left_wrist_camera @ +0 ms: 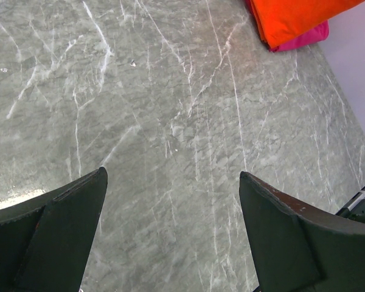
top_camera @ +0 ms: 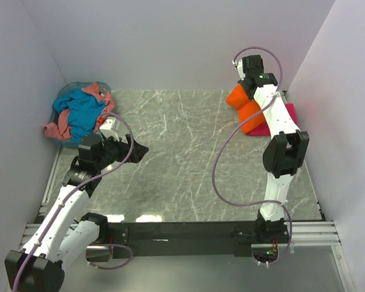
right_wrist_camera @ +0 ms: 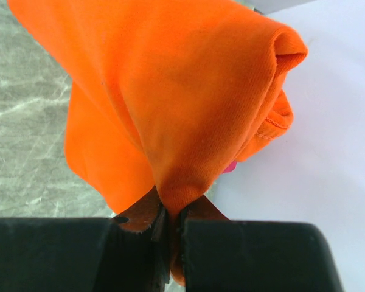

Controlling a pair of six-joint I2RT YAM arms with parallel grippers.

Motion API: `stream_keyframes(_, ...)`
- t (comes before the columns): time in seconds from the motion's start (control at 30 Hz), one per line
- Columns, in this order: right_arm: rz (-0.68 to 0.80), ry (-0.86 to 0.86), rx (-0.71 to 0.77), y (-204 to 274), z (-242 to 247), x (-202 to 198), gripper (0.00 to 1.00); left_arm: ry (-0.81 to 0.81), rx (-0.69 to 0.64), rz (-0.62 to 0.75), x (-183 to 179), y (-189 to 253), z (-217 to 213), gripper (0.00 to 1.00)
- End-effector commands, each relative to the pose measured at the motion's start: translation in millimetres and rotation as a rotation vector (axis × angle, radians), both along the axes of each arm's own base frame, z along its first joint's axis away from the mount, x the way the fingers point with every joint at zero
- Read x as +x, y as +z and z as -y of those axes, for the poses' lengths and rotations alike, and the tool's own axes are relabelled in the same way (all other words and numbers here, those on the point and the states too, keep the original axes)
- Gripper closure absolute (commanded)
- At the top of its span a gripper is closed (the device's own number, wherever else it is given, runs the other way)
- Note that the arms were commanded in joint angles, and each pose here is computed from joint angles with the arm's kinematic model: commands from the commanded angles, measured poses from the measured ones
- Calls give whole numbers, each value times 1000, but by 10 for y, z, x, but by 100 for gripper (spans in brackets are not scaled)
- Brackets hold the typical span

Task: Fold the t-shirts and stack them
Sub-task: Neatly place the folded tshirt to the corner

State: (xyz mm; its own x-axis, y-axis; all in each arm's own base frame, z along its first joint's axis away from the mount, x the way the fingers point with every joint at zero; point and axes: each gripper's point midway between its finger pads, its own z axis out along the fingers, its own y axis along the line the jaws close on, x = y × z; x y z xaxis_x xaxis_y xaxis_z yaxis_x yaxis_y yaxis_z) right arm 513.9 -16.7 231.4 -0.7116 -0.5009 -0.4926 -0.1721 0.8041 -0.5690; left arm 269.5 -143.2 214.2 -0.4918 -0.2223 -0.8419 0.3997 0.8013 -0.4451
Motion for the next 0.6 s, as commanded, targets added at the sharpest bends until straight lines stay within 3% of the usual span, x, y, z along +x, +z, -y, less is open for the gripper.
stream_keyframes(0.0, 115, -26, 10, 525, 114, -98, 100, -22, -7, 65, 2, 155, 23, 5)
stream_keyframes(0.57, 83, -55, -36, 339, 346, 30, 100, -22, -5, 59, 5, 139, 26, 5)
